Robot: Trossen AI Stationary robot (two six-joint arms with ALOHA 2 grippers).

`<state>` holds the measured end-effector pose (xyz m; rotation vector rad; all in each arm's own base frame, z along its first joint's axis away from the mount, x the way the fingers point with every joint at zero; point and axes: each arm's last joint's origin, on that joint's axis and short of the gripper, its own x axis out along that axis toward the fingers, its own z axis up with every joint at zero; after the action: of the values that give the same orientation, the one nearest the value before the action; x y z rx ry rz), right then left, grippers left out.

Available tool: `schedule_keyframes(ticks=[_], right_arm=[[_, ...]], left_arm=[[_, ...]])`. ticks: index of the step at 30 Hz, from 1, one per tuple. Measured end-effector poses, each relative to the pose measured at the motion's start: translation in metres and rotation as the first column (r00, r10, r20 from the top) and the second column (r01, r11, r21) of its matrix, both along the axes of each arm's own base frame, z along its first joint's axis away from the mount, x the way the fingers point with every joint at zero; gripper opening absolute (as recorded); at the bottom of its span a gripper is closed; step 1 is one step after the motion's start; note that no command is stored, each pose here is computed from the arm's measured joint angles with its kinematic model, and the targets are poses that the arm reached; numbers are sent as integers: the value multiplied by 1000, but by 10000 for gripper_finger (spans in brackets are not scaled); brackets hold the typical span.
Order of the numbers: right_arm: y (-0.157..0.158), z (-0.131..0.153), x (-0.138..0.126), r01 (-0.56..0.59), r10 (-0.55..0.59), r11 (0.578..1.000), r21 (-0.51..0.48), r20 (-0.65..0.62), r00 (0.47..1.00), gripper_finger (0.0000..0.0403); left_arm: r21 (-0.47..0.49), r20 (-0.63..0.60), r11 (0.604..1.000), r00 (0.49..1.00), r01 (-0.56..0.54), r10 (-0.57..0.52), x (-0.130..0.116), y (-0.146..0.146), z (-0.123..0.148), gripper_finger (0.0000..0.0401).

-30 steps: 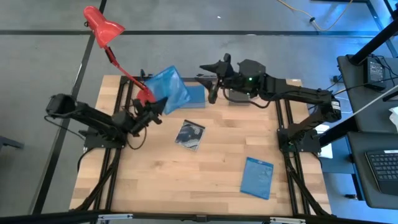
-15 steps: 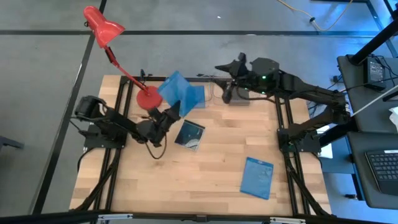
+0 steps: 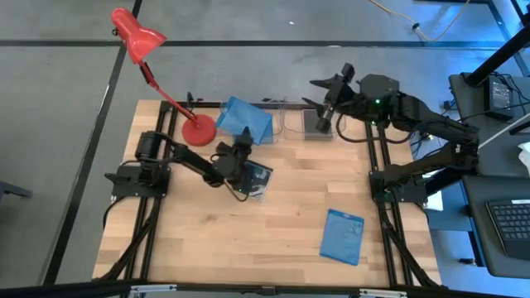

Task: Pick & place jewel cases by type
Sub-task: Put the left blue cd case into the left transparent bin

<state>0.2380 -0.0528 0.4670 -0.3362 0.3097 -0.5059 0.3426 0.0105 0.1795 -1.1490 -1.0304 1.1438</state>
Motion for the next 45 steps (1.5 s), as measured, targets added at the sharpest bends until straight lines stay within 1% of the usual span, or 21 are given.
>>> schedule_keyframes(ticks=[3, 6, 9, 11, 13, 15, 18, 20, 23, 25, 27, 30, 32, 36, 41, 43, 45], right_arm=[[-2, -5, -1, 1, -2, 1000, -13, -54, 999, 234], [-6, -11, -4, 22, -22, 1000, -2, -119, 993, 234], [-12, -15, -7, 50, -48, 999, 5, -160, 986, 234], [-16, -16, -10, 59, -56, 998, 15, -172, 983, 234], [-19, -17, -10, 25, -16, 998, 49, -171, 985, 234], [-21, -19, -11, -58, 76, 992, 115, -159, 984, 234], [-24, -32, -11, -180, 213, 957, 229, -130, 968, 234], [-25, -49, -12, -205, 243, 941, 270, -117, 963, 234], [-26, -79, -16, -195, 224, 938, 286, -74, 972, 234], [-25, -97, -22, -199, 212, 939, 280, -19, 977, 234], [-22, -108, -28, -210, 204, 939, 273, 49, 978, 234], [-19, -117, -36, -224, 189, 936, 272, 149, 971, 234], [-18, -121, -40, -228, 179, 932, 281, 189, 965, 234], [-15, -120, -47, -232, 178, 933, 277, 205, 962, 234], [-13, -115, -51, -236, 188, 939, 251, 202, 961, 234], [-13, -115, -51, -236, 188, 939, 250, 203, 961, 234], [-13, -116, -51, -235, 188, 939, 252, 198, 962, 234]], left_arm=[[-2, -18, 1000, 999, -30, 30, 13, 5, 1, 24], [-8, -72, 997, 994, -80, 80, 24, 8, -2, 24], [-19, -40, 994, 993, -109, 108, 29, 10, -5, 24], [-19, -49, 993, 992, -116, 115, 31, 10, -8, 24], [-18, -54, 993, 992, -119, 118, 32, 12, -13, 24], [-19, -50, 993, 992, -121, 120, 33, 12, -16, 22], [-16, -71, 992, 990, -126, 125, 34, 14, -26, 19], [-19, -50, 992, 991, -127, 126, 35, 15, -32, 18], [-23, -16, 992, 992, -126, 126, 35, 15, -39, 18], [-25, -5, 992, 992, -125, 125, 36, 15, -42, 18], [-26, 2, 991, 992, -129, 129, 38, 15, -46, 18], [-28, 16, 988, 989, -149, 149, 44, 23, -45, 18], [-27, 11, 986, 986, -164, 164, 50, 29, -46, 18], [-27, 7, 983, 983, -184, 184, 58, 38, -44, 18], [-11, -105, 979, 974, -201, 199, 58, 44, -47, 18], [-9, -117, 979, 973, -202, 200, 58, 44, -47, 18], [-12, -96, 979, 975, -204, 202, 58, 45, -48, 18]])
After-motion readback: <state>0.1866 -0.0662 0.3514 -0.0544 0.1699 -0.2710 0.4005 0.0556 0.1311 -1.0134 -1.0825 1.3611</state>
